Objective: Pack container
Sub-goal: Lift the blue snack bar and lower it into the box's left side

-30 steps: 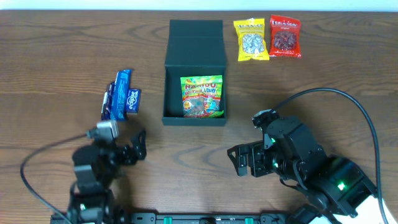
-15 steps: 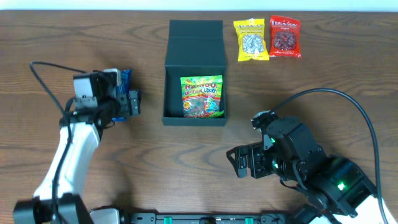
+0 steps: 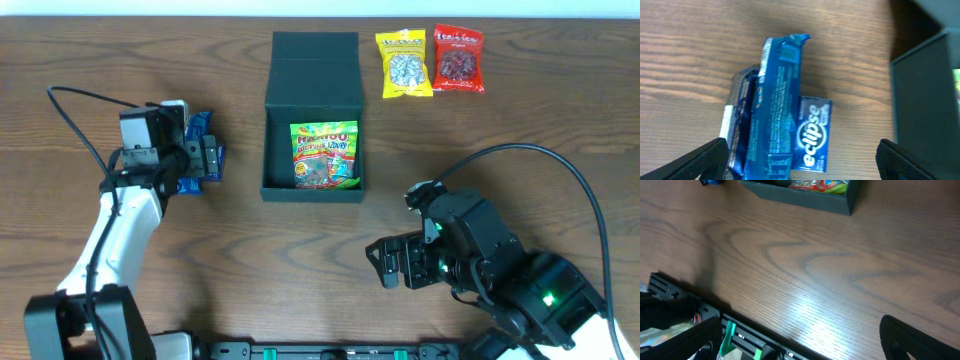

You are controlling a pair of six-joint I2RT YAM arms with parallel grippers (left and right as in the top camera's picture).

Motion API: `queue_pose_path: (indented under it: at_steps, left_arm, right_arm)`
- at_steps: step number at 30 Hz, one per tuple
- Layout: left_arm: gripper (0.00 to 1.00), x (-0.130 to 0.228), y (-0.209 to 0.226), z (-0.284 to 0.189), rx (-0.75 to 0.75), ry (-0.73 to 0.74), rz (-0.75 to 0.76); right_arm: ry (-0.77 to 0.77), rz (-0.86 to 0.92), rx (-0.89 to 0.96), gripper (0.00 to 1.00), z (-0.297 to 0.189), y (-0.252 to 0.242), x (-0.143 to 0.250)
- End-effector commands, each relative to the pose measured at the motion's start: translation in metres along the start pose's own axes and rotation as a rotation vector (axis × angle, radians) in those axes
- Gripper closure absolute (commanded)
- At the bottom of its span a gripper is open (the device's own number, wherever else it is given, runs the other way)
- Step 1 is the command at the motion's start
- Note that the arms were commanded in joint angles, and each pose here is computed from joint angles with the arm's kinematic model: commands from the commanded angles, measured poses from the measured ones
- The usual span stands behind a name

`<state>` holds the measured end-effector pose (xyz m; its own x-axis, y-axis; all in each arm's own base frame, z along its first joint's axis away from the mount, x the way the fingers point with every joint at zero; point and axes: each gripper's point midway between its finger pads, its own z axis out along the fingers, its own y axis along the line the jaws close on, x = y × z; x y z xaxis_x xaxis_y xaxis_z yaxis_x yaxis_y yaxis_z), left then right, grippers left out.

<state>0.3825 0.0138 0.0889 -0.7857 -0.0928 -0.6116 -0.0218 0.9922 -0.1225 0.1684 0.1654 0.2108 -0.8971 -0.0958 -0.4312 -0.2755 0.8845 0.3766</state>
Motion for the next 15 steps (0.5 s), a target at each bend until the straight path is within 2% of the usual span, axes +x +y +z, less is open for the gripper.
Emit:
queue_pose_path:
  at_steps: [1, 2, 10, 13, 15]
  left_arm:
    - [0.02, -0.001, 0.012, 0.007, -0.058, 0.014, 0.009]
    - [0.0, 0.0, 0.012, 0.009, -0.058, 0.017, 0.009]
    - [0.36, -0.003, 0.013, 0.016, -0.058, 0.003, 0.01]
    - [0.43, 0.0, 0.014, 0.024, -0.057, 0.014, 0.009]
    - [0.44, 0.003, 0.015, 0.03, -0.057, 0.025, 0.008]
  right_arm:
    - [0.003, 0.0, -0.001, 0.01, 0.0, -0.001, 0.001]
    - [0.004, 0.0, 0.0, 0.01, 0.0, -0.001, 0.001]
    - [0.004, 0.0, -0.001, 0.01, 0.0, -0.001, 0.001]
    - [0.004, 0.0, -0.001, 0.01, 0.0, -0.001, 0.001]
    - [0.004, 0.0, 0.0, 0.01, 0.0, -0.001, 0.001]
